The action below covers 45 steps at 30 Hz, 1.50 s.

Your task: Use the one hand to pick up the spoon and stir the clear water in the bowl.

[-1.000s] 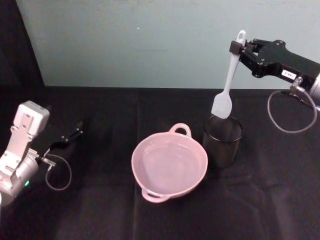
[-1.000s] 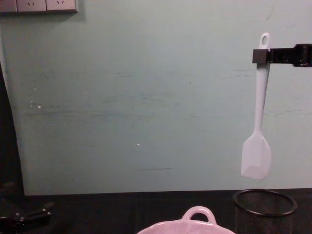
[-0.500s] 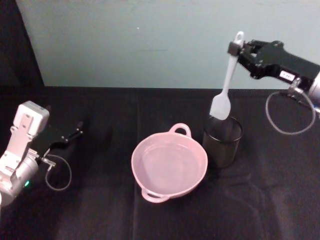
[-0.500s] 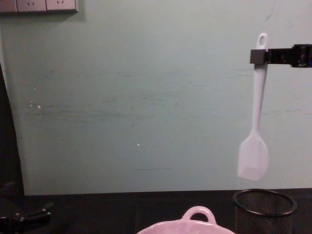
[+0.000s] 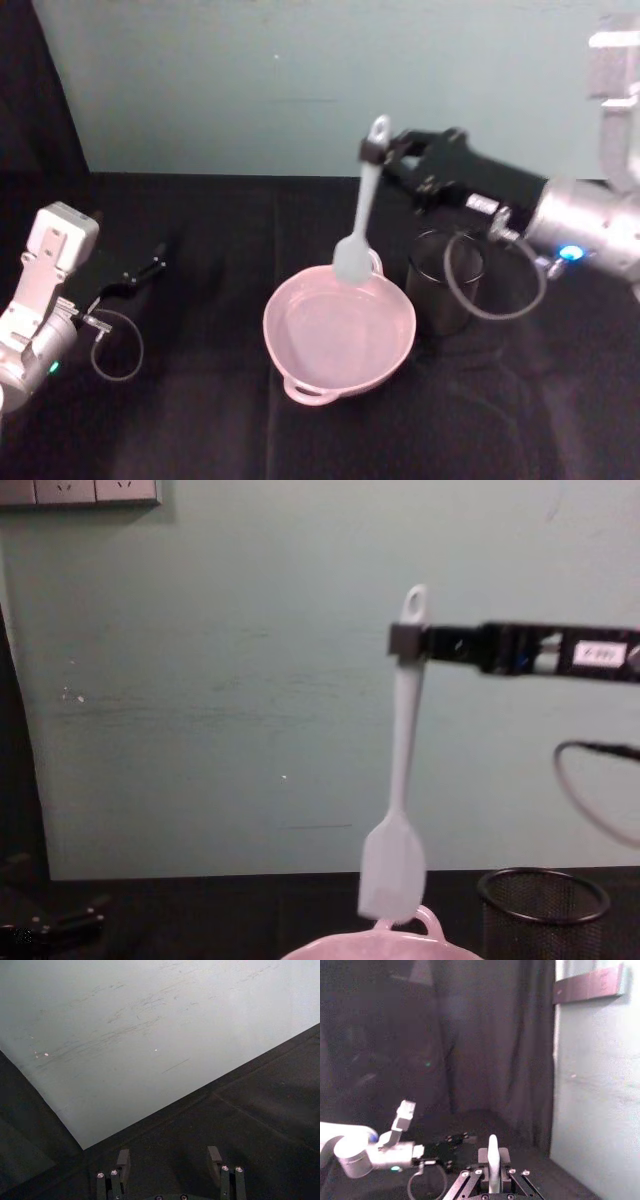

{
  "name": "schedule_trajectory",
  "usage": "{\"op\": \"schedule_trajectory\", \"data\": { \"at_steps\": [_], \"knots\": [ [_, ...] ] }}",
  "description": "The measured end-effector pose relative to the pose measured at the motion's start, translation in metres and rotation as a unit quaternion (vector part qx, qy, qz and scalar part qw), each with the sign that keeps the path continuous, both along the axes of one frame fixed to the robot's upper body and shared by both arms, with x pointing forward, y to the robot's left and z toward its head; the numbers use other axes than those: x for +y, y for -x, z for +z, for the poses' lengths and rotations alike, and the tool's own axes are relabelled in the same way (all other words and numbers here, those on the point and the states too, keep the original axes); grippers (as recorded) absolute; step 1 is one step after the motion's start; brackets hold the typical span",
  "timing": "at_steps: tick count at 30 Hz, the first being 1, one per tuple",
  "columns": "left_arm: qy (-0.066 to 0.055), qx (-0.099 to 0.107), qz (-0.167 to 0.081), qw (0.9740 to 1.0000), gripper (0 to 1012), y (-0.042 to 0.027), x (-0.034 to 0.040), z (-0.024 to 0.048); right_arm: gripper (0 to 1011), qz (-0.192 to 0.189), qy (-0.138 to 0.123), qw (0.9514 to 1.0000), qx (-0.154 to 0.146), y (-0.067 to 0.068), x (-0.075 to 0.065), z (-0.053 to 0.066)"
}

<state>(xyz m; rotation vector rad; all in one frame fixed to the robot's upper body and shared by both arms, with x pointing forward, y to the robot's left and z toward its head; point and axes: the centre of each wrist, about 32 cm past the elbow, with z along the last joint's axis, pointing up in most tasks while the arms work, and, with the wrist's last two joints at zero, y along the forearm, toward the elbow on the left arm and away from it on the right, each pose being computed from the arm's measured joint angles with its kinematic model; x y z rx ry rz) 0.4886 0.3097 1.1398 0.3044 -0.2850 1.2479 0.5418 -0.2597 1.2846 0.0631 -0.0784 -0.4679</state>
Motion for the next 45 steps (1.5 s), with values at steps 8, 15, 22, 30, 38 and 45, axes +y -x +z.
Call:
{"op": "schedule_trajectory", "data": {
  "at_steps": [8, 15, 22, 30, 38, 45],
  "knots": [
    [0.0, 0.0, 0.0, 1.0, 1005, 0.0, 0.0, 0.0, 134, 0.031, 0.021, 0.9991, 0.02, 0.001, 0.021, -0.026],
    [0.0, 0.0, 0.0, 1.0, 1005, 0.0, 0.0, 0.0, 134, 0.045, 0.037, 0.9973, 0.044, -0.002, 0.033, -0.041],
    [0.0, 0.0, 0.0, 1.0, 1005, 0.0, 0.0, 0.0, 134, 0.041, 0.048, 0.9962, 0.06, -0.019, 0.038, -0.05],
    [0.0, 0.0, 0.0, 1.0, 1005, 0.0, 0.0, 0.0, 134, 0.038, 0.059, 0.9955, 0.063, -0.046, 0.039, -0.051],
    [0.0, 0.0, 0.0, 1.0, 1005, 0.0, 0.0, 0.0, 134, 0.006, 0.065, 0.9966, 0.051, -0.057, 0.025, -0.047],
    [0.0, 0.0, 0.0, 1.0, 1005, 0.0, 0.0, 0.0, 134, -0.016, 0.073, 0.9964, 0.04, -0.045, 0.008, -0.041]
  ]
}}
